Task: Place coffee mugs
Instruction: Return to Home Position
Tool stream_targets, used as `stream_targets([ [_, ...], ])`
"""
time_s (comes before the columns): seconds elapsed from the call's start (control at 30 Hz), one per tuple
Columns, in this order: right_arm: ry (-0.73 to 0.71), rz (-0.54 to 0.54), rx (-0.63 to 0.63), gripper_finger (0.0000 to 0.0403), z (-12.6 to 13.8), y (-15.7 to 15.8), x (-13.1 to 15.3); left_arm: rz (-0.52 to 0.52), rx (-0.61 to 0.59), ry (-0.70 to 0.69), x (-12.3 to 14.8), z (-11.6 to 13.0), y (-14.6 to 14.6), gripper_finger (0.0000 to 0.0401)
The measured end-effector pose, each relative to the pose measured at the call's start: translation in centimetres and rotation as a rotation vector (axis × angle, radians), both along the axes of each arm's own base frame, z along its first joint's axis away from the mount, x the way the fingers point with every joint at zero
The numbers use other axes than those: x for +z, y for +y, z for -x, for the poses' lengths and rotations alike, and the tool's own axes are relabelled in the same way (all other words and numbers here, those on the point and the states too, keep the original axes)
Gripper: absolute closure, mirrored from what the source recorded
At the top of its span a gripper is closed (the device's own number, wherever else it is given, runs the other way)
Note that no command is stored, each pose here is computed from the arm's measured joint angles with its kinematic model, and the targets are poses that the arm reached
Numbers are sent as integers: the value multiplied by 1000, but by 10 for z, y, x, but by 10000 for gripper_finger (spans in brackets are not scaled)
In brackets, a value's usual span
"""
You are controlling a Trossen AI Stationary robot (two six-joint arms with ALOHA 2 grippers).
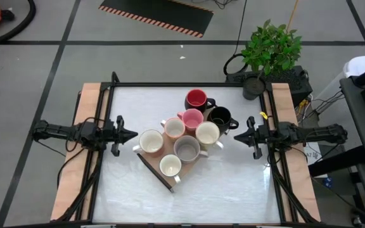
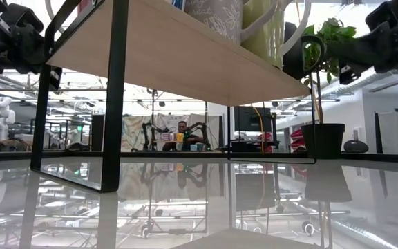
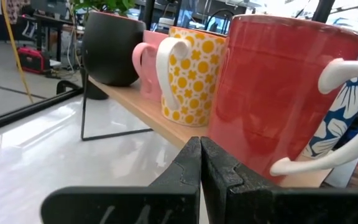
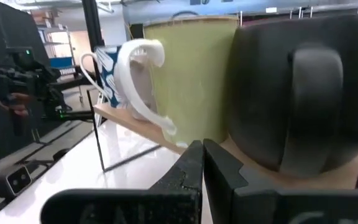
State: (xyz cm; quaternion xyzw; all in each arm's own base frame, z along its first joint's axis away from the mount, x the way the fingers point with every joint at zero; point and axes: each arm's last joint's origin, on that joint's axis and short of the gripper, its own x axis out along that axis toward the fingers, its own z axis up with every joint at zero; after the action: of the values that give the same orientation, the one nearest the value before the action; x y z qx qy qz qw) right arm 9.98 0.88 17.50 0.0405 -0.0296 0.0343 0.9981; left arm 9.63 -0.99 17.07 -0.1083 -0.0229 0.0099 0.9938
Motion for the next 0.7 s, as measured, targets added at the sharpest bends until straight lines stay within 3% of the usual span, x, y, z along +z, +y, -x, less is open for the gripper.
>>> stream_targets([
  [0.7, 37, -10, 58, 403, 3, 1, -4, -117, 29, 5, 0, 0, 2, 400],
])
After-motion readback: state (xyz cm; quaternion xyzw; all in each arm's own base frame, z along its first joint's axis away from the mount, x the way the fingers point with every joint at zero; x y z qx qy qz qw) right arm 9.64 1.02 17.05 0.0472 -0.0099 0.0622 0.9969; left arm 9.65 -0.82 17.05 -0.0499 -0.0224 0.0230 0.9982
